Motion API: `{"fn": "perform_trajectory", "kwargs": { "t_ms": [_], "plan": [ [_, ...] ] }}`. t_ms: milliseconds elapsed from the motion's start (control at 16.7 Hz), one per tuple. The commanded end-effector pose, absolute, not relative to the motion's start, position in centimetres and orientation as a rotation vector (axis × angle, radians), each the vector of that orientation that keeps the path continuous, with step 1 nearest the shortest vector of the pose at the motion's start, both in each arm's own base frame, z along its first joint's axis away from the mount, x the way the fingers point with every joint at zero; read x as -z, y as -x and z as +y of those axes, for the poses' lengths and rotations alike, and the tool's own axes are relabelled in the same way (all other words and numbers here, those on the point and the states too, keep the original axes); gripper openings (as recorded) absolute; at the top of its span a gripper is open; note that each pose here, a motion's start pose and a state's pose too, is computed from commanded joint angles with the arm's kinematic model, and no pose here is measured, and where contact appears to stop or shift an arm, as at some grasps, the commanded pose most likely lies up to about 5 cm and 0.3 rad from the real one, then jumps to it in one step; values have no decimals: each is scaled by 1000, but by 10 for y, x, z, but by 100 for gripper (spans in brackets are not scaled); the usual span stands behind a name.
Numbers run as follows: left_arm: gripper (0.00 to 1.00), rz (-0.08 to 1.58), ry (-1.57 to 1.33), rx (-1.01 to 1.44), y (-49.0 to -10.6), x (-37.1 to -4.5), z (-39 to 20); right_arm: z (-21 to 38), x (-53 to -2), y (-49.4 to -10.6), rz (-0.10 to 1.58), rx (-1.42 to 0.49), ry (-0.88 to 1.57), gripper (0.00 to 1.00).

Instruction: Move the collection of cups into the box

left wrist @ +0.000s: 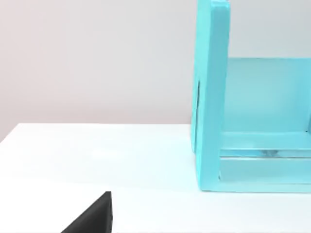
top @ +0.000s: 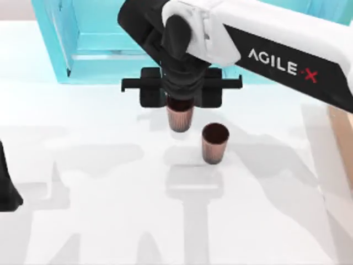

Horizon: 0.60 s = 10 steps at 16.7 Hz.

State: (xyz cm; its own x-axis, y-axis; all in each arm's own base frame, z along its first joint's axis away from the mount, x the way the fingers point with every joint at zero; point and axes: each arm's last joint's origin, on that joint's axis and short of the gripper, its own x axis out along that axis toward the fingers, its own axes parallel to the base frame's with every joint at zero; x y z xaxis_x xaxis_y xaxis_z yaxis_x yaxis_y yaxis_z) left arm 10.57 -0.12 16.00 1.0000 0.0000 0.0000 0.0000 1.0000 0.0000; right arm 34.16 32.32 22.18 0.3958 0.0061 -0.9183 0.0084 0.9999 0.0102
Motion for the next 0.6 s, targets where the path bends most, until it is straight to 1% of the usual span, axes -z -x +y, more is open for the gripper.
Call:
{"fn": "perform_trajectory", "kwargs": {
  "t_ms": [240, 600],
  "plan": [
    [100, 0, 0, 0, -106, -160, -1, 297, -239, -338, 1173, 7, -5, 0],
    [100, 0, 0, 0, -106, -160, -1, 295, -241, -339, 1172, 5, -4, 0]
  ]
}}
